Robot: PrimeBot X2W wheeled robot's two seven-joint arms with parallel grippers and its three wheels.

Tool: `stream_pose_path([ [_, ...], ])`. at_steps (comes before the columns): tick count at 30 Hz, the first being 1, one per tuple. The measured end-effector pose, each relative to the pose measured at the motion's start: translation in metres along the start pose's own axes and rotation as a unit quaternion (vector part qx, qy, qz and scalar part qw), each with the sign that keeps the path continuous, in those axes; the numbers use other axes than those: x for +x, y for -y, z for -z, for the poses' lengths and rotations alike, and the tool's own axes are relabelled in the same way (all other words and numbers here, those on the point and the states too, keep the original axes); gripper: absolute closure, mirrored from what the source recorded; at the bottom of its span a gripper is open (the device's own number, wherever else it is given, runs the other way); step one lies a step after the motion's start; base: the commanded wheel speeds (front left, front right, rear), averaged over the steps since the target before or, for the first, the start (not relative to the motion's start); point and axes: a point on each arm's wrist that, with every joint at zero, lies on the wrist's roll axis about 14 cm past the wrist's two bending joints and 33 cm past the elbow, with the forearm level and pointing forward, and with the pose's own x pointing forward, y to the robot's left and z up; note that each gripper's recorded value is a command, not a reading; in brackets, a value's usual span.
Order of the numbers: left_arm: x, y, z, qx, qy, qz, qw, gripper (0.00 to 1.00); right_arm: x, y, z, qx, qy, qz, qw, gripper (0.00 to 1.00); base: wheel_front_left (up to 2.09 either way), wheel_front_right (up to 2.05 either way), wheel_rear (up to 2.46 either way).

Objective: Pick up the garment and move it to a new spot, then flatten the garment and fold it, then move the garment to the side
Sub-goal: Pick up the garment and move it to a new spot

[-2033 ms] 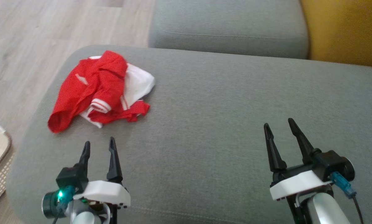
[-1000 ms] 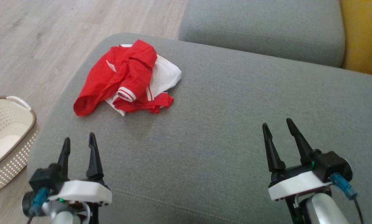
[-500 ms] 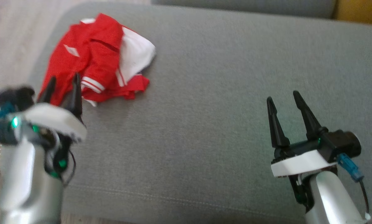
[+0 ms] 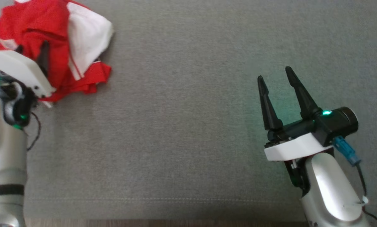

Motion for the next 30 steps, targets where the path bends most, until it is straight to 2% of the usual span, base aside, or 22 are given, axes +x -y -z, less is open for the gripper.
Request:
stream_pose_path([
  [7,0.024,-0.003,0.020,0.004,-0.046,-0.012,0.999,0.00,-0.004,0.008,0.009,-0.003,-0.011,0.008,1.000,0.00,0.00,0.00,0.00],
  [8,0.027,-0.003,0.022,0.002,-0.052,-0.013,0.999,1.00,-0.004,0.009,0.010,-0.003,-0.011,0.010,1.000,0.00,0.00,0.00,0.00],
  [12,0.034,-0.004,0.017,-0.005,-0.034,-0.020,0.999,1.00,-0.005,0.013,0.013,-0.003,-0.016,0.014,1.000,0.00,0.00,0.00,0.00],
  [19,0.019,-0.008,-0.042,-0.014,0.101,-0.027,0.994,1.00,-0.009,0.015,-0.001,-0.008,-0.002,0.020,1.000,0.00,0.00,0.00,0.00],
  [25,-0.019,0.001,-0.115,-0.027,0.225,-0.010,0.974,1.00,-0.016,0.008,-0.024,-0.007,0.023,0.018,1.000,0.00,0.00,0.00,0.00],
  [30,-0.058,0.025,-0.166,-0.052,0.299,0.028,0.952,1.00,-0.027,0.001,-0.037,-0.004,0.037,0.016,0.999,0.00,0.00,0.00,0.00],
])
